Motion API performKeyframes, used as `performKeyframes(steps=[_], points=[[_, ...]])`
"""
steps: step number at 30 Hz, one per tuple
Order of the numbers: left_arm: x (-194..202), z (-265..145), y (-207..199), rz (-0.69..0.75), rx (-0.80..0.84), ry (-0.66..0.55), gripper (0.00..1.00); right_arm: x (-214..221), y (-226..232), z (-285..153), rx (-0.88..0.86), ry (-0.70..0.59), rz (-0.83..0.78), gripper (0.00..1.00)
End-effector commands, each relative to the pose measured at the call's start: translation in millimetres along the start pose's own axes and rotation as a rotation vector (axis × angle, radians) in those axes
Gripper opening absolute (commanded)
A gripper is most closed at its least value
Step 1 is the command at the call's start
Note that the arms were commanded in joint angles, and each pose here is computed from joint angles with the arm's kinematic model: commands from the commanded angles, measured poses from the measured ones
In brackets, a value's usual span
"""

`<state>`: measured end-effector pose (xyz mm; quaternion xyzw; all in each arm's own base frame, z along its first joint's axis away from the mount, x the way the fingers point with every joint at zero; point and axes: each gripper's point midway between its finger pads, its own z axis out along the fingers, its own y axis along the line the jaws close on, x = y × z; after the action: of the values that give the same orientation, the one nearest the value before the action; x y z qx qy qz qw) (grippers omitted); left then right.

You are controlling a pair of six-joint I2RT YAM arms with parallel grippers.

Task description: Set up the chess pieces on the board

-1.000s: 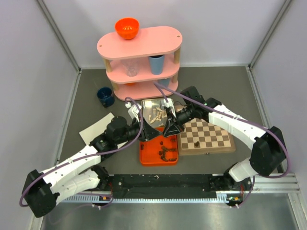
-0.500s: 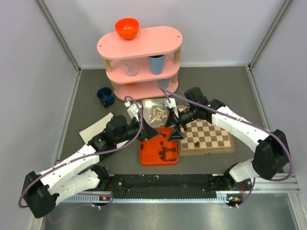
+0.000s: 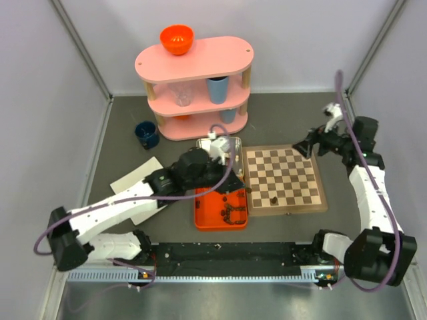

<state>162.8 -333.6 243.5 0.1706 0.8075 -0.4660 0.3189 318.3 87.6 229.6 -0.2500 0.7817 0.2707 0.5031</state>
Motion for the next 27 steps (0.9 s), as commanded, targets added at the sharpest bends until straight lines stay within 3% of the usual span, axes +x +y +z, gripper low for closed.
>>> performKeyframes(steps=[1,11,27], points=[[-5.6,34.9,-22.6,0.124,-0.047,0.05,0.0,-10.5,-57.0,-35.2,0.236,-0.115,0.195,0.87],[50.5,137.1,-29.8,0.329,-0.183,0.325,0.0,-4.8,-78.2,-52.7,0.321,-0.113,0.229,0.86],[66.9,201.8,-11.7,0.469,-0.255,0.398,0.0,-1.0,-76.7,-49.3,0.298,-0.101,0.241,0.86]])
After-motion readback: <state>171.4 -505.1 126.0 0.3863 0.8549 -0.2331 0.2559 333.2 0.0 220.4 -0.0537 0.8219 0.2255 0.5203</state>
